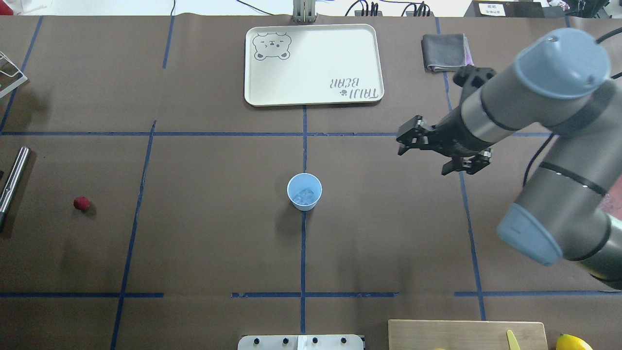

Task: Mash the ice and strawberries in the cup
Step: 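Return the right gripper to the bowl while the left gripper reaches for the strawberry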

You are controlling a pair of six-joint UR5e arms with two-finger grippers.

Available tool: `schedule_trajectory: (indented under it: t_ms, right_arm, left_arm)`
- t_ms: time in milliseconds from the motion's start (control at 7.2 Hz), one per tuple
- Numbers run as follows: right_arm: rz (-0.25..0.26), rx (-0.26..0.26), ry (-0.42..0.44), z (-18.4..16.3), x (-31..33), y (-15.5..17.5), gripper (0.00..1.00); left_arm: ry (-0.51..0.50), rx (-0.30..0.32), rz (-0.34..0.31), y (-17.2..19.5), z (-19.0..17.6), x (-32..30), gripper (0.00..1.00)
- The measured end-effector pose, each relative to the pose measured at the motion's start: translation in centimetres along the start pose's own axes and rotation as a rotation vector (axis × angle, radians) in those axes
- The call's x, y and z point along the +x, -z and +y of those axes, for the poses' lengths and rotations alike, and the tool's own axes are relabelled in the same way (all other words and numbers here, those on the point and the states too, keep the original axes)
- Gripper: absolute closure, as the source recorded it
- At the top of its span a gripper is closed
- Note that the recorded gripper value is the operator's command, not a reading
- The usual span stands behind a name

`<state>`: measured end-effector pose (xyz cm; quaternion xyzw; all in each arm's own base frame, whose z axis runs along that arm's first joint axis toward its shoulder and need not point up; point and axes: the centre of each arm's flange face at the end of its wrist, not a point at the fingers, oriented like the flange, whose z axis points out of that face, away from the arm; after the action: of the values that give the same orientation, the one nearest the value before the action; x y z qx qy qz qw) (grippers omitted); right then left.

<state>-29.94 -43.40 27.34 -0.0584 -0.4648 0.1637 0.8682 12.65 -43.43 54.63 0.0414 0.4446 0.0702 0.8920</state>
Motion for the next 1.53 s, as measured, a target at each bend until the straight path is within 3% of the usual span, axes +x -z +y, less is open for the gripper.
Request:
schedule_trajectory:
  t_ms: [278,833,1528]
  right_arm:
    - [0.016,-0.01,0.073,-3.2,8.2,3.9,0.0]
    - [0.071,-0.003,0.244,-7.2,22.3,7.6,0.0]
    - [0.094,-0.014,0.289,-7.8,25.0,7.3,0.0]
  left_arm:
    - [0.009,0.017,-0.055,-4.9,-0.6,4.6,0.0]
    - [0.041,0.001,-0.046,-10.3,-1.4,8.1,0.0]
    - [0.05,0.012,-0.128,-13.4,-0.6,8.0,0.05]
